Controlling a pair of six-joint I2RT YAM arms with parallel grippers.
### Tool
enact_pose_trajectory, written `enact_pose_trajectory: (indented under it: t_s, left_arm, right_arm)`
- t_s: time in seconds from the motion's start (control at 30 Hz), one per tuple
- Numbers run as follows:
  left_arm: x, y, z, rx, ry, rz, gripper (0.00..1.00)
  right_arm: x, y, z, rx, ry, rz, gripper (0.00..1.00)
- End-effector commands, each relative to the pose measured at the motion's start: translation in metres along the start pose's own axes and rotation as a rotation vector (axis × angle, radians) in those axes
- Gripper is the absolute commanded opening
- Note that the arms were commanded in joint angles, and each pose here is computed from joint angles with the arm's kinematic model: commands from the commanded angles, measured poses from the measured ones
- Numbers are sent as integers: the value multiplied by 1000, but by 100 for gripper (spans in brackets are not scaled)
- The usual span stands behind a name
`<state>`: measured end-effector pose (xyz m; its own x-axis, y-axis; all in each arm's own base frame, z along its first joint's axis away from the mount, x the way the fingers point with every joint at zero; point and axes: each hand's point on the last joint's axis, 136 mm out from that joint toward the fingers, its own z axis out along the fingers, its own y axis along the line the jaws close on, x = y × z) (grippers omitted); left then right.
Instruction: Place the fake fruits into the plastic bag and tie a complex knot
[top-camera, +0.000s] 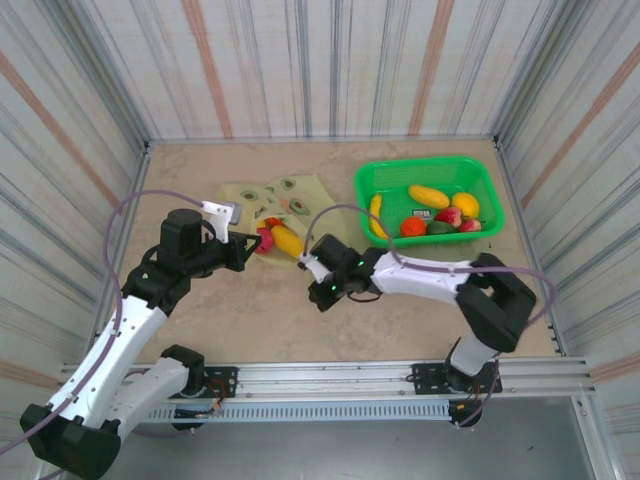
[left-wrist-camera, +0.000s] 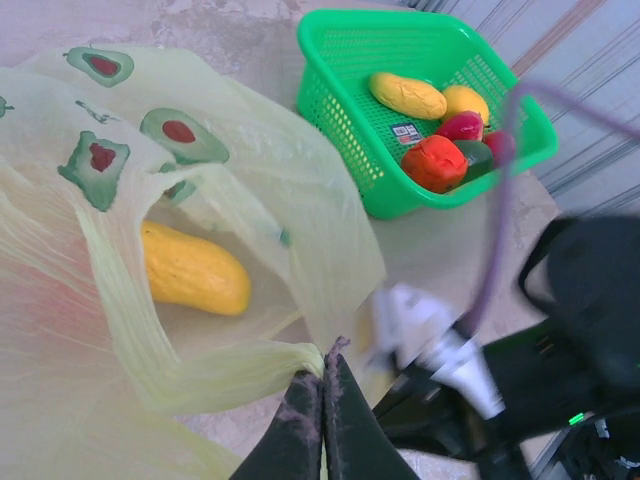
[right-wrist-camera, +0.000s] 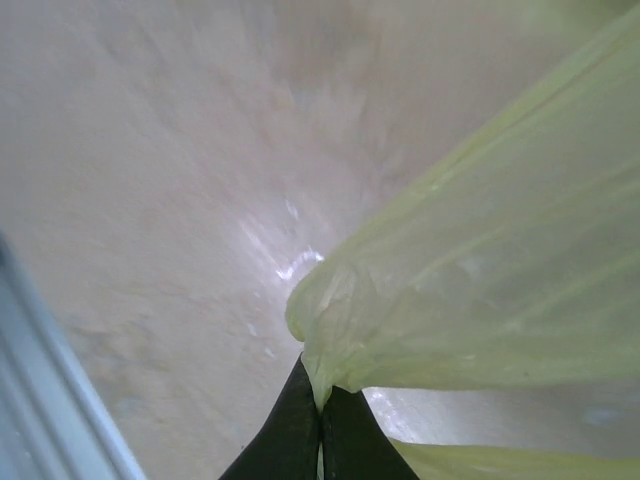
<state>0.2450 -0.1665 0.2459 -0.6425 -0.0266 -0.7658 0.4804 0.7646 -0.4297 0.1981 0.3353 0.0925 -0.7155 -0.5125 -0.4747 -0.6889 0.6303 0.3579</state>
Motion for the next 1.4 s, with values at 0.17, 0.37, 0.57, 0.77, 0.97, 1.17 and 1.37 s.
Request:
enact_pose_trajectory:
  t_s: [0.17,0.37,0.57,0.77,0.97,1.17,1.37]
  left_arm:
    - [-56,-27,-35,23,-146,-9,0]
    - [-123,-50,-77,-9,-285,53,0]
    - [-169,-69,-109,-18,-386,92,0]
    - [-191,-67,-112,-59,-411,118,0]
    - [-201,-76,-116,-28,-433,136,0]
    - [-196,-83,-127,-6,-452,144,0]
    - [-172,-79,-108,53,-405,105,0]
  right_arm:
    - [-144,24,-170,-143,-526,134,0]
    - [-211,33,-261,-136,-697,124,0]
    - [-241,21,-300,-72,-781,122,0]
    - [-253,0,-306,-82,-813,170,0]
    - [-262,-3,-308,-105,-814,172,0]
    - [-262,0,-304,-135,-799,171,0]
    - [-241,-23,-272,-105,-748,213,0]
